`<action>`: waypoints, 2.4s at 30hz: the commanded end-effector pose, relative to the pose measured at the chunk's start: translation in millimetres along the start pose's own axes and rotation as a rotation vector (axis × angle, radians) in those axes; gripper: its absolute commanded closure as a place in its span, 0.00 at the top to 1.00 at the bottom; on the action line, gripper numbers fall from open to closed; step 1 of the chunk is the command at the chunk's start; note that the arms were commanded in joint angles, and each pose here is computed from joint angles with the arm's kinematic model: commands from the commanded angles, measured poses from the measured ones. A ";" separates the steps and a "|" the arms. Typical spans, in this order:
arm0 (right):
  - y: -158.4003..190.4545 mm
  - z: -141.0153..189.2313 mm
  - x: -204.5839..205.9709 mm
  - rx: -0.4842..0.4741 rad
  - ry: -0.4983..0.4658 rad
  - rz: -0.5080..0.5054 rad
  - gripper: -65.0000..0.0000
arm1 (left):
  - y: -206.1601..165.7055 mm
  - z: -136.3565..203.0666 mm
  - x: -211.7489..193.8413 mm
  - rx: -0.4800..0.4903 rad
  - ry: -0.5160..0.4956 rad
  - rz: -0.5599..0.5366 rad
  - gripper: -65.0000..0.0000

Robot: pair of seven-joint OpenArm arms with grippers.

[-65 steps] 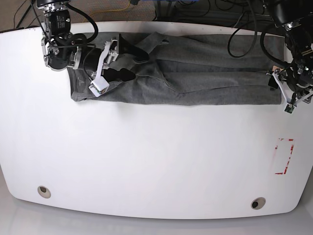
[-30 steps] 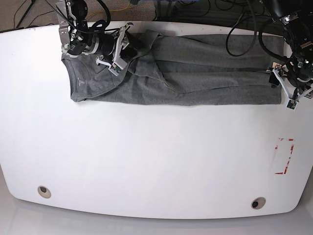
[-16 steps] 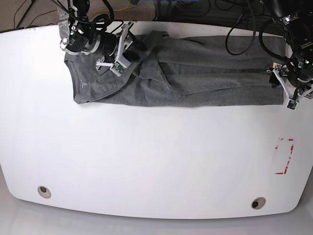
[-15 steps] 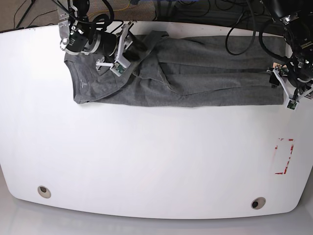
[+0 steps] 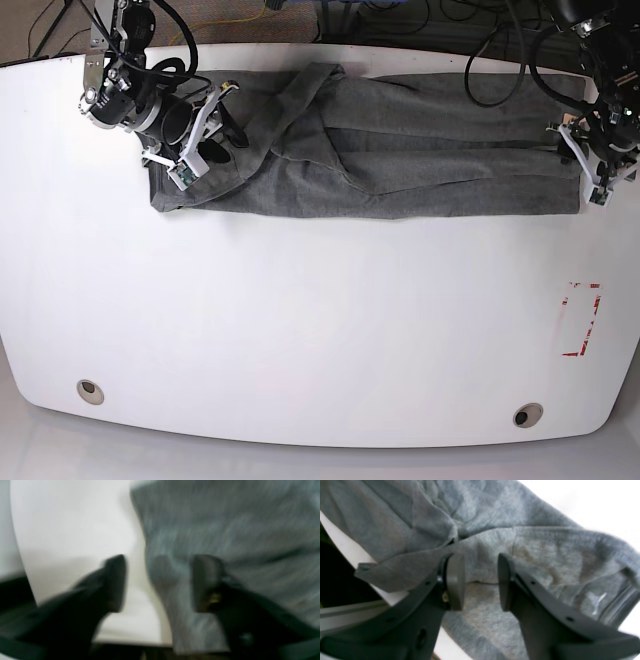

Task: Layout the t-shirt on the table in an organized manner, then fold the t-shirt properly
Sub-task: 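Press the sleeve flat with the right gripper and release it, then grasp the strip end with the left gripper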

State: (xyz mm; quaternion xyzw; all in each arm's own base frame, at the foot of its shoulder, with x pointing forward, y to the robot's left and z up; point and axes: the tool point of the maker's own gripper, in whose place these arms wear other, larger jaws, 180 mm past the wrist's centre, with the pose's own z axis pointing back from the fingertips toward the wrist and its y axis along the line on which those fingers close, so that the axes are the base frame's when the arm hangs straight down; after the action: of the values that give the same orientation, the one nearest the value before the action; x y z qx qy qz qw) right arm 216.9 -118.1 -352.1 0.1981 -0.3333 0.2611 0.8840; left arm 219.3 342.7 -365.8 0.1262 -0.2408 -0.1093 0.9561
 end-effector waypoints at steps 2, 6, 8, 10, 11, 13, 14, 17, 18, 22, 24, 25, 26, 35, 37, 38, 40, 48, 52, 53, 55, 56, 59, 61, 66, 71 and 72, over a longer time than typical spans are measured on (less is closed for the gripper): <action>-0.9 -1.1 9.2 -0.014 -0.028 0.017 0.31 | 3.7 4.3 7.1 0.017 -0.081 0.052 0.24; -3.5 -8.2 8.0 -0.053 -0.023 0.005 0.31 | -4.7 2.1 2.5 0.001 -0.129 0.094 0.08; -5.9 -11.5 10.1 -0.078 -0.030 0.013 0.31 | -6.3 -0.2 1.4 -0.006 -0.139 0.099 0.06; -7.7 -16.2 8.0 -0.094 -0.030 0.010 0.31 | -8.9 -4.1 -2.7 -0.010 -0.132 0.105 0.06; -9.5 -20.3 6.3 -0.106 -0.028 0.003 0.31 | -14.3 -9.0 -8.1 -0.018 -0.119 0.116 0.06; -11.7 -26.3 -0.2 -0.115 -0.017 -0.012 0.31 | -19.1 -15.1 -13.0 -0.021 -0.104 0.124 0.06; -12.5 -28.7 -4.5 -0.115 -0.007 -0.020 0.31 | -20.5 -17.6 -16.7 -0.021 -0.093 0.124 0.06; -18.5 -38.8 -10.4 -0.111 -0.009 -0.050 0.30 | -27.6 -27.2 -26.3 -0.031 -0.071 0.129 0.06; -19.9 -42.1 -11.7 -0.106 -0.015 -0.063 0.27 | -29.5 -30.1 -28.7 -0.036 -0.067 0.129 0.06; -27.7 -54.2 -32.6 -0.091 0.008 -0.122 0.15 | -44.9 -43.3 -25.8 -0.086 -0.060 0.112 0.06; -37.2 -55.8 -40.1 -0.096 0.018 -0.132 0.12 | -50.0 -46.8 -24.9 -0.102 -0.053 0.100 0.06; -39.7 -56.6 -42.5 -0.095 0.022 -0.137 0.12 | -50.0 -47.1 -24.4 -0.103 -0.052 0.093 0.06; -46.6 -57.2 -47.9 -0.099 0.027 -0.147 0.13 | -51.3 -47.9 -23.5 -0.109 -0.050 0.081 0.06; -91.8 -53.6 -64.4 -0.147 0.035 -0.181 0.13 | -75.9 -52.6 -8.3 -0.166 -0.062 0.001 0.06; -99.6 -52.1 -66.1 -0.156 0.041 -0.183 0.13 | -79.7 -53.1 -4.5 -0.174 -0.065 -0.011 0.06; -102.4 -51.7 -65.5 -0.159 0.040 -0.183 0.13 | -79.5 -53.3 -2.2 -0.174 -0.070 -0.012 0.06; -108.6 -50.9 -63.5 -0.167 0.038 -0.181 0.13 | -78.3 -53.8 6.3 -0.172 -0.087 -0.010 0.07; -127.4 -48.6 -51.8 -0.190 0.027 -0.169 0.13 | -73.4 -55.4 21.7 -0.163 -0.077 -0.007 0.07; -128.6 -48.0 -49.5 -0.193 0.023 -0.164 0.13 | -62.4 -48.7 34.8 -0.132 -0.070 -0.017 0.07; -129.2 -48.0 -48.0 -0.193 0.021 -0.163 0.13 | -58.9 -45.5 39.3 -0.120 -0.077 -0.019 0.07; -131.3 -48.6 -41.9 -0.196 0.009 -0.159 0.13 | -51.9 -37.1 49.3 -0.103 -0.105 -0.009 0.07; -131.9 -48.6 -40.7 -0.196 0.008 -0.157 0.13 | -48.9 -33.6 52.1 -0.098 -0.115 -0.001 0.07; -131.3 -49.3 -39.8 -0.194 0.007 -0.156 0.13 | -34.3 -20.5 58.3 -0.078 -0.142 0.048 0.12; -130.9 -49.7 -39.7 -0.193 0.006 -0.157 0.13 | -23.3 -12.3 65.4 -0.067 -0.165 0.088 0.22; -126.5 -53.4 -39.0 -0.184 0.002 -0.163 0.13 | -0.6 -0.8 67.3 -0.056 -0.195 0.201 0.55; -124.0 -55.5 -38.4 -0.179 -0.002 -0.168 0.13 | 15.0 1.1 62.0 -0.073 -0.211 0.322 0.76; -123.5 -55.9 -38.2 -0.178 -0.002 -0.168 0.13 | 15.9 -0.5 60.9 -0.087 -0.213 0.350 0.76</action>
State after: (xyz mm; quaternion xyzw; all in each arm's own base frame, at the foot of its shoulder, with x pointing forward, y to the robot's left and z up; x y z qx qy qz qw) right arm 299.5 -189.6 -430.7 0.1706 -0.3672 0.1430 0.9031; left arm 267.4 335.7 -343.9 0.0342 -0.3373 0.0268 0.9404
